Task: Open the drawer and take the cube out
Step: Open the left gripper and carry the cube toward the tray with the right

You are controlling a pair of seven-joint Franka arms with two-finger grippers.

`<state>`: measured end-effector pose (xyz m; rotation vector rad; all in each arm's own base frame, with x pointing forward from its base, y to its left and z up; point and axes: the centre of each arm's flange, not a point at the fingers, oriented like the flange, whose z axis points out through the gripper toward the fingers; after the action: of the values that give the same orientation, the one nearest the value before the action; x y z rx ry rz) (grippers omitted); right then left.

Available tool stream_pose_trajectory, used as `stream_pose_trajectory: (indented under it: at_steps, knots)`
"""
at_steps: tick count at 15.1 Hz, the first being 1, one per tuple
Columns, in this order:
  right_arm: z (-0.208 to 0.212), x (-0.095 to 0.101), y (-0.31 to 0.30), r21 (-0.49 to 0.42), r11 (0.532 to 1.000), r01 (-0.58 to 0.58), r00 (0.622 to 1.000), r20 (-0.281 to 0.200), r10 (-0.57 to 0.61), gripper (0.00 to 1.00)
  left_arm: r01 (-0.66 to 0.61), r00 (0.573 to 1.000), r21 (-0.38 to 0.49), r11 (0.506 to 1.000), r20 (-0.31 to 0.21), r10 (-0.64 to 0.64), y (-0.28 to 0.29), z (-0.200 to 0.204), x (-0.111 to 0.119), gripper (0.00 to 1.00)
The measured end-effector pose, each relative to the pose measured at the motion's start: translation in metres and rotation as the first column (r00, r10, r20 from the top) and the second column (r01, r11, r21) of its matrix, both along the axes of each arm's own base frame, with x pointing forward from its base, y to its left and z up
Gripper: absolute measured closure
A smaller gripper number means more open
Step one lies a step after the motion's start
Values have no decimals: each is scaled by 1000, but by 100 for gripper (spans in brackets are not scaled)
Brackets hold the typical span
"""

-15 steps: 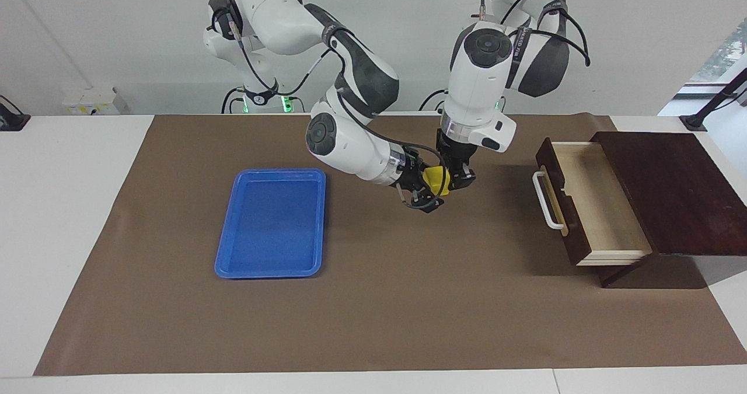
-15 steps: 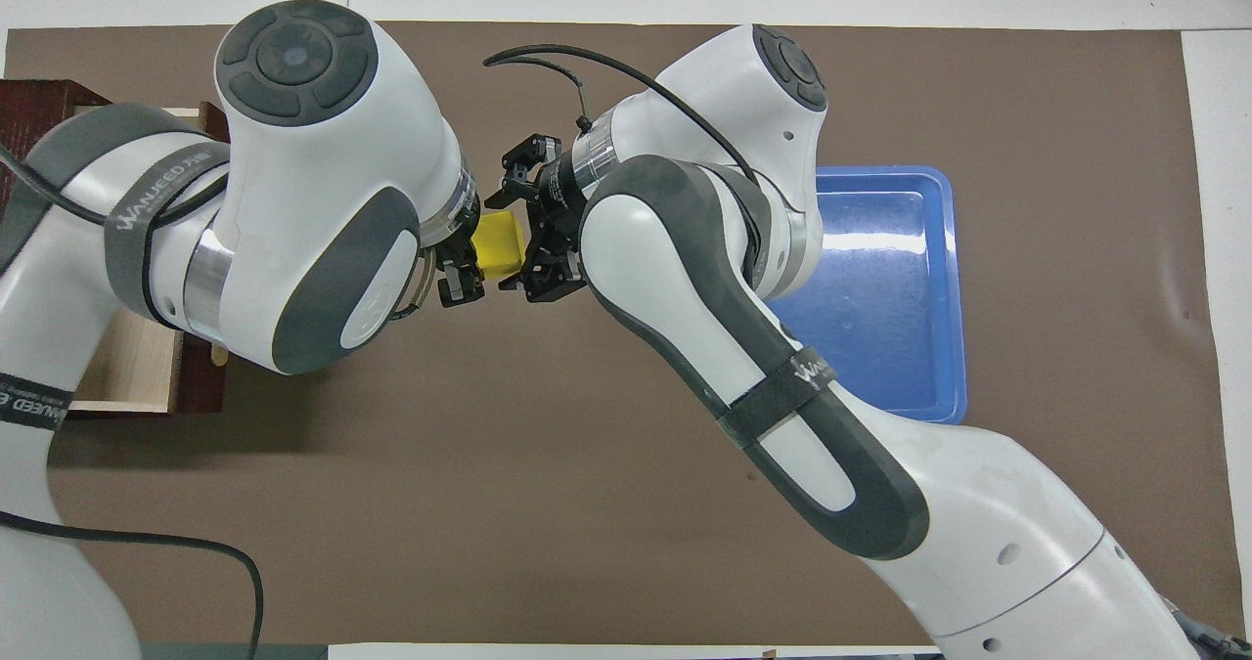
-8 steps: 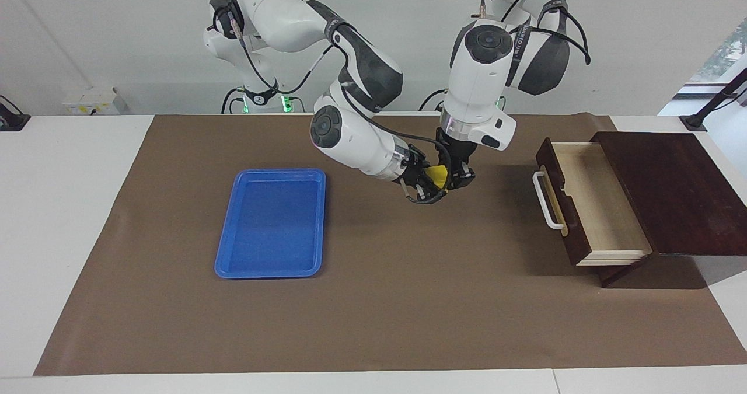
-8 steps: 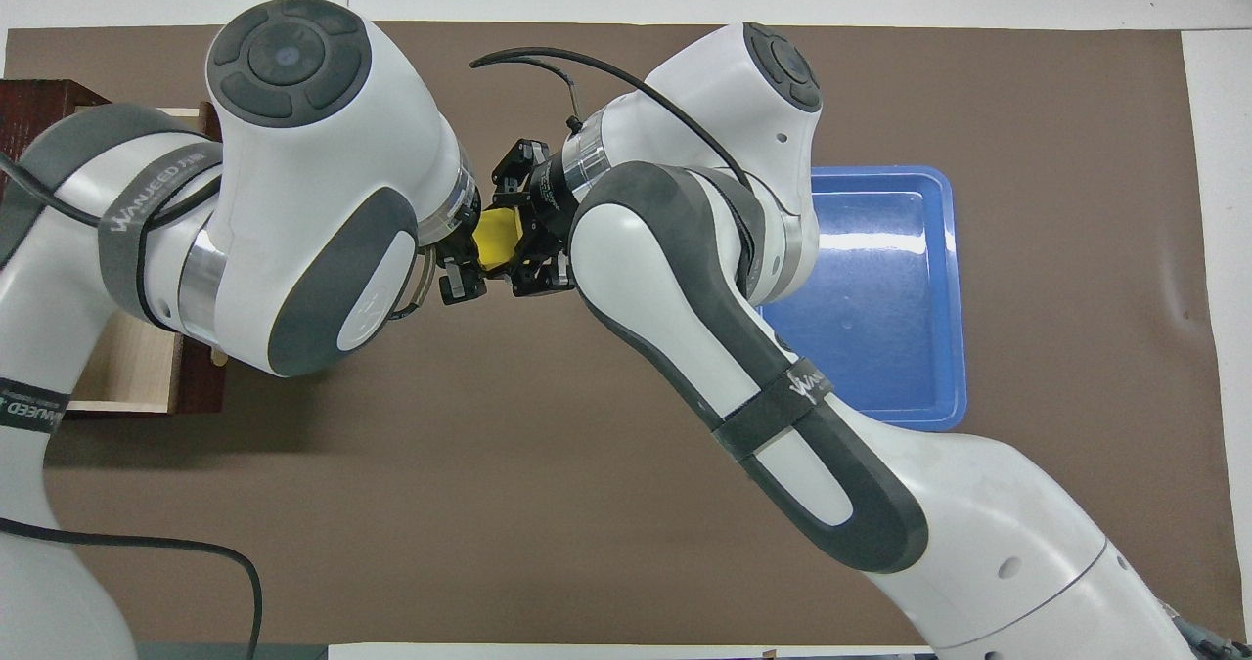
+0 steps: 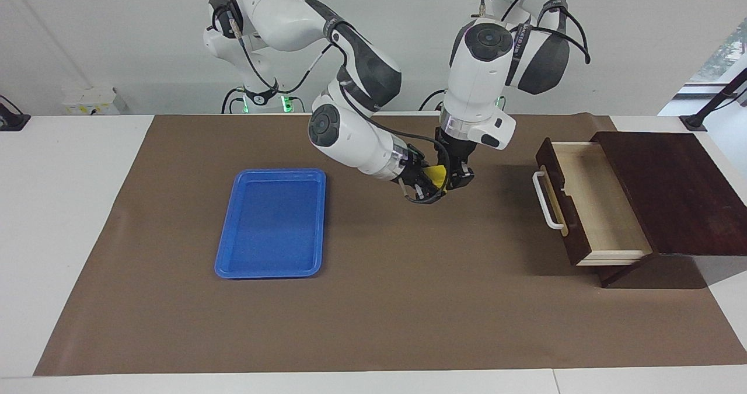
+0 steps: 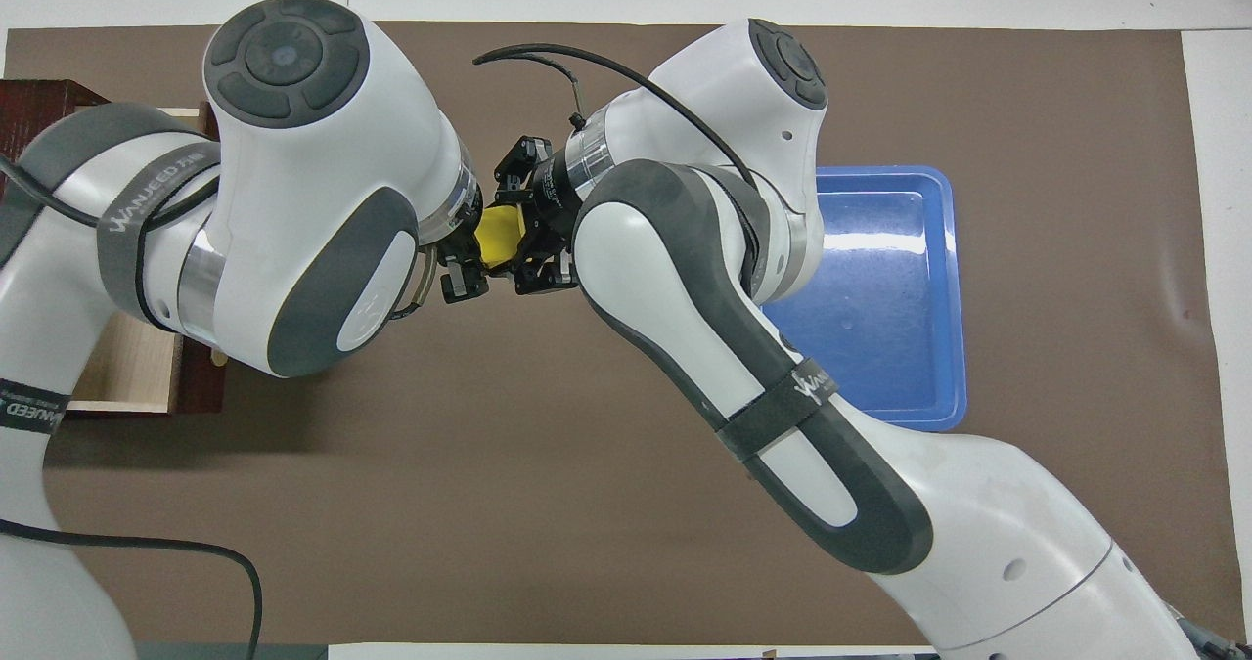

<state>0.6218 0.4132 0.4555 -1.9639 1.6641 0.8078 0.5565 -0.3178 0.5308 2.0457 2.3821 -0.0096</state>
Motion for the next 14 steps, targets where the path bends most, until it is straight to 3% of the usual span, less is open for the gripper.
stream_pose_trajectory:
  at_steps: [1,4,6,10,14]
  knots:
    - [1,1,-2,0,1000,5,1000,0,-5,43,22,1000,2,1000,-3,-22,0,0,0,40]
    - [9,9,-15,4,1000,21,1000,0,-21,43,83,996,10,996,-16,-83,5,-1,0,10]
    - [10,15,-27,3,999,33,999,-5,-33,43,99,995,12,995,-13,-99,14,2,3,0]
    - [6,40,-80,-11,997,74,997,-28,-75,43,161,986,22,987,-45,-160,60,-20,10,0]
    - [-16,76,-217,-43,996,78,996,-31,-80,43,218,976,39,975,-24,-217,124,-61,10,0]
